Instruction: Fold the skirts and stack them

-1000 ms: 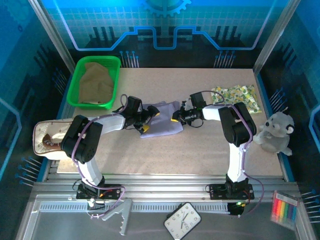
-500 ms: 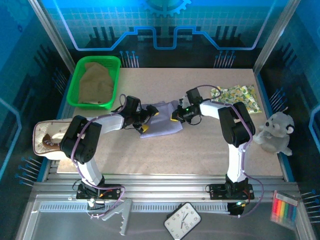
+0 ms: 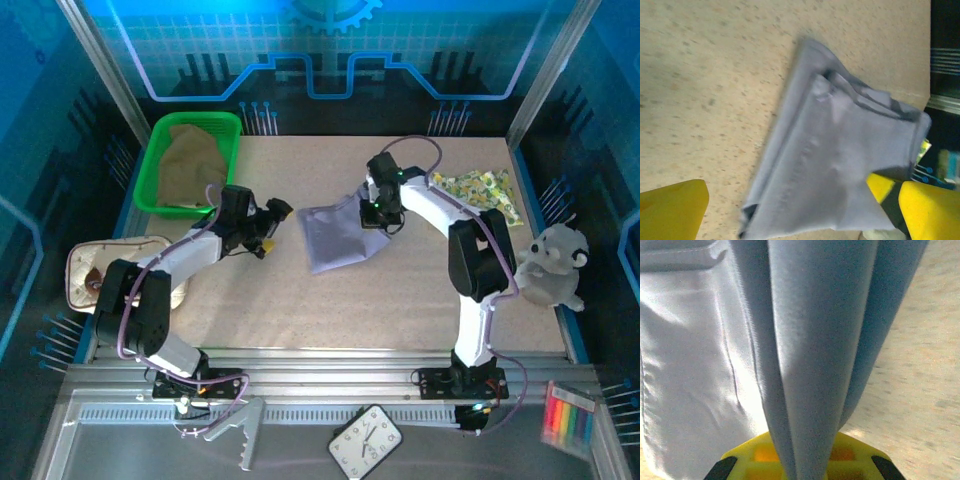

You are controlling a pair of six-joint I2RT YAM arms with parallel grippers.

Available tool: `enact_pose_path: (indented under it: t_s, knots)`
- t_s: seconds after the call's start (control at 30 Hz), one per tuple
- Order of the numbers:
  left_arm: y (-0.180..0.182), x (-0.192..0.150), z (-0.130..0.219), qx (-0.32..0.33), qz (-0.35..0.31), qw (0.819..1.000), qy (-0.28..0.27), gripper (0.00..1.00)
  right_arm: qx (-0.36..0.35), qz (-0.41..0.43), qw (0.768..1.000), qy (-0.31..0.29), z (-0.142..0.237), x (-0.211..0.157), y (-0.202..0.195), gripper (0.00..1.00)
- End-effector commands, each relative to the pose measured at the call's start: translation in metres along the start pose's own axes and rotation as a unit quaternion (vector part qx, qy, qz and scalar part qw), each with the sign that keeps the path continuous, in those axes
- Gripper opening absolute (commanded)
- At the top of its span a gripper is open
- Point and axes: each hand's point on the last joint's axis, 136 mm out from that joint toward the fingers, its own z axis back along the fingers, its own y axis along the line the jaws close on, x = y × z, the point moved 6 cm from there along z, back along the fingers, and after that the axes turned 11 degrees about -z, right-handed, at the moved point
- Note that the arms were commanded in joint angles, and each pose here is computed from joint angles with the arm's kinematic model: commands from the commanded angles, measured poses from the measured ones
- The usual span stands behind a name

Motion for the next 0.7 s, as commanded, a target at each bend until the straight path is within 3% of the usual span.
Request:
enact_pose_path:
  t_s: [0.0, 0.13, 0.37, 0.53, 0.67]
  knots:
    - [0.018, -0.001, 0.007, 0.053, -0.007, 0.999, -0.006, 0.99, -0.114, 0.070, 0.991, -0.009, 0.038, -0.003, -0.020, 0.00]
    - [0.016, 0.007, 0.020, 0.111, -0.029, 0.993, -0.033, 0.99, -0.192, 0.111, 0.975, -0.012, 0.056, 0.007, -0.033, 0.00]
    - [0.014, 0.016, 0.029, 0.136, -0.032, 0.988, -0.066, 0.99, -0.275, 0.167, 0.946, -0.030, 0.070, 0.026, -0.047, 0.00]
    - [0.009, 0.020, 0.033, 0.141, -0.045, 0.986, -0.073, 0.99, -0.310, 0.175, 0.934, -0.038, 0.086, 0.044, -0.053, 0.00]
    - [0.006, 0.022, 0.035, 0.138, -0.053, 0.986, -0.081, 0.99, -0.300, 0.156, 0.939, -0.059, 0.104, 0.060, -0.056, 0.00]
